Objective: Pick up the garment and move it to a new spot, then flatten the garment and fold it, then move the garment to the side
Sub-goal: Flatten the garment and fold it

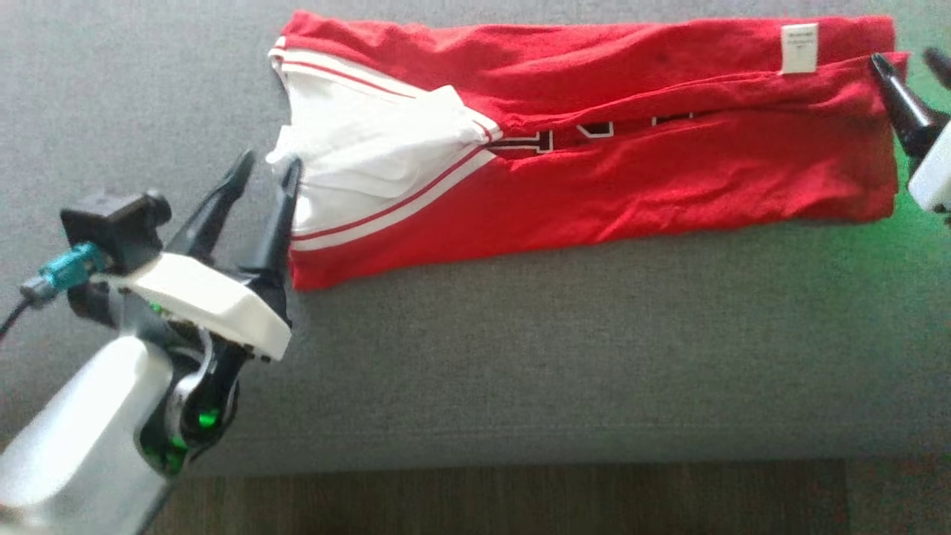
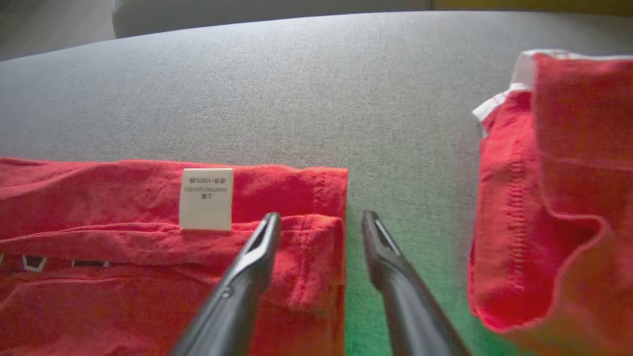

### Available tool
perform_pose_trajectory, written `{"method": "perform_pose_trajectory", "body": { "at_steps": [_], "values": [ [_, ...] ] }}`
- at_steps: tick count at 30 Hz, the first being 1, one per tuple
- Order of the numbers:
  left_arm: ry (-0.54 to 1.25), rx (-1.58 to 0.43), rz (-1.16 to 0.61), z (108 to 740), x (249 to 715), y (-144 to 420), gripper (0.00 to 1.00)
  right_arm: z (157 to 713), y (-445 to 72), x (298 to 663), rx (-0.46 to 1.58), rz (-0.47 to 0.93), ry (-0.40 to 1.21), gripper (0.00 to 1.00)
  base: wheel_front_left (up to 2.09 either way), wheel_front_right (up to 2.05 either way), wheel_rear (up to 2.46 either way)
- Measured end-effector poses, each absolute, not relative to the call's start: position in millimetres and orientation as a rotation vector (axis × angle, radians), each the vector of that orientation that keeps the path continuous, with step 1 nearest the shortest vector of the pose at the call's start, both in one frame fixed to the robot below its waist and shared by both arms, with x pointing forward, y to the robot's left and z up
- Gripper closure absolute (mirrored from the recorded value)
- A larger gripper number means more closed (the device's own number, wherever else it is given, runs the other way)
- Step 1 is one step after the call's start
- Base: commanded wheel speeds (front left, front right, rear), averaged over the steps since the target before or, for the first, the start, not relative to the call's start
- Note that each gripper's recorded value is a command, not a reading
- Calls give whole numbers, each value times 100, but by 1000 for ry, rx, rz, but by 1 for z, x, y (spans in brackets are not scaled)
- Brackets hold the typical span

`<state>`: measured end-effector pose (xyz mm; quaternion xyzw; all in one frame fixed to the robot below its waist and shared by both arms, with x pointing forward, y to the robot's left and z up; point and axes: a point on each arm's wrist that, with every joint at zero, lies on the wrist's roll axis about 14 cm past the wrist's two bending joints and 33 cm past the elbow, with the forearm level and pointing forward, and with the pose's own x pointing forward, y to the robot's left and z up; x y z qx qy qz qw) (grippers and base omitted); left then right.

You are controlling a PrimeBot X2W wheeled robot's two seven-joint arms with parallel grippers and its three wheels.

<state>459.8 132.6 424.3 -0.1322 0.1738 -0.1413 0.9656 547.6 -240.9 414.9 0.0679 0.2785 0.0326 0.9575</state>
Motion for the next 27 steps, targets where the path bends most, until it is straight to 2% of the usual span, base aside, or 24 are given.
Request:
{"method": "perform_pose_trajectory", "body": {
  "at_steps": [7, 14, 17, 21, 27],
  "values": [
    [321, -251, -218, 434, 447, 142, 0, 439, -253, 530, 128, 35, 511, 0, 0, 0, 0],
    [167, -223, -117, 468, 430, 143, 0, 490, -246, 511, 210, -12, 262, 0, 0, 0, 0],
    [145, -232, -103, 473, 419, 133, 0, 496, -242, 498, 231, -31, 210, 0, 0, 0, 0],
    [114, -215, -92, 477, 408, 121, 0, 489, -237, 481, 233, -54, 197, 0, 0, 0, 0],
    [37, -174, -96, 491, 404, 108, 0, 461, -230, 473, 261, -73, 270, 0, 0, 0, 0]
  ]
}}
